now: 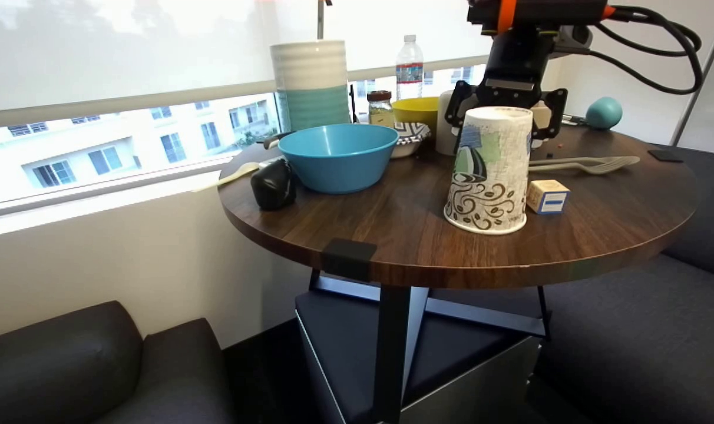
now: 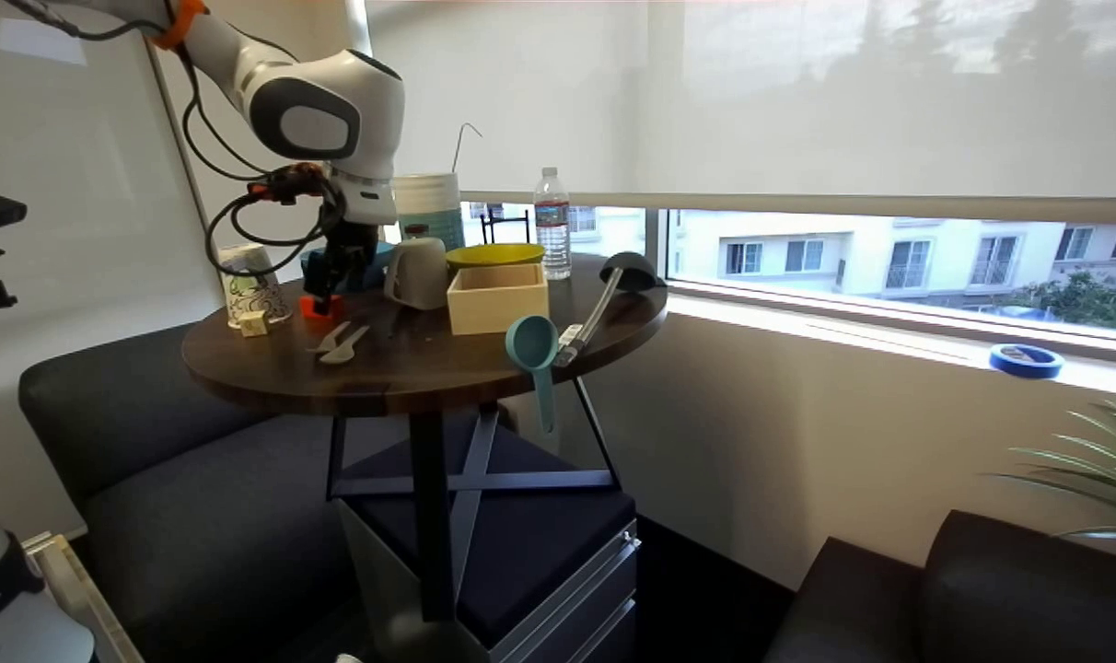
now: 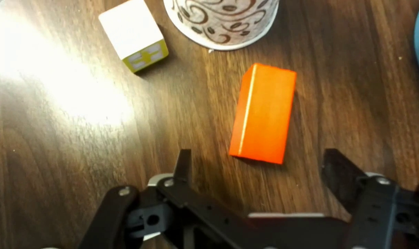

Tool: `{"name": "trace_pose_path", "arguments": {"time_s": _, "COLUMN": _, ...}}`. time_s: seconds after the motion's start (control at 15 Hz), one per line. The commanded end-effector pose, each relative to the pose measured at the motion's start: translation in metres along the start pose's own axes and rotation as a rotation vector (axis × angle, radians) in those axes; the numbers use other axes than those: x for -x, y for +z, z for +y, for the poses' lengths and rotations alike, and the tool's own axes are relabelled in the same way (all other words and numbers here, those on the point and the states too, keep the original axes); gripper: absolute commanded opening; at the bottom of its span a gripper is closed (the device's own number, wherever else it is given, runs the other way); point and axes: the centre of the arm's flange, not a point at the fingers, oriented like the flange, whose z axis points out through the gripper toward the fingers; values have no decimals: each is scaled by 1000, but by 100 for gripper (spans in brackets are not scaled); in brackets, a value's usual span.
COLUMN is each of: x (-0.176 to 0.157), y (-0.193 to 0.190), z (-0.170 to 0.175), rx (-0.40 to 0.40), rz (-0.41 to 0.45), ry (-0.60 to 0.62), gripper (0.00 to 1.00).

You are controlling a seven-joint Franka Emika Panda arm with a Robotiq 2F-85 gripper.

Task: Put the orange block upright then place the coffee cup over the block

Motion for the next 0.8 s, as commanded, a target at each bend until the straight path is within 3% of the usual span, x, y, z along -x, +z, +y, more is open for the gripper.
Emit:
{"name": "trace_pose_path", "arguments": {"time_s": 0.0, "x": -8, "y": 1, "z": 0, "rx": -64, "rz": -67, "ry": 31, "gripper": 79}}
{"name": "trace_pose_path", "arguments": {"time_s": 0.13, "x": -11, "y": 1, "z": 1, "rx": -79, "rz": -88, "ry": 48, "gripper": 65}}
{"name": "trace_pose_path", "arguments": {"time_s": 0.27, "x": -14, "y": 1, "z": 2, "rx": -88, "rz": -102, "ry": 63, "gripper": 41}}
{"name": "trace_pose_path", "arguments": {"time_s": 0.53, "x": -18, "y": 2, "z": 4, "rx": -86, "rz": -111, "ry": 80, "gripper": 12}}
{"name": "trace_pose_path", "arguments": {"time_s": 0.73, "x": -14, "y": -3, "z": 3, "rx": -87, "rz": -92, "ry": 67, "gripper": 9}}
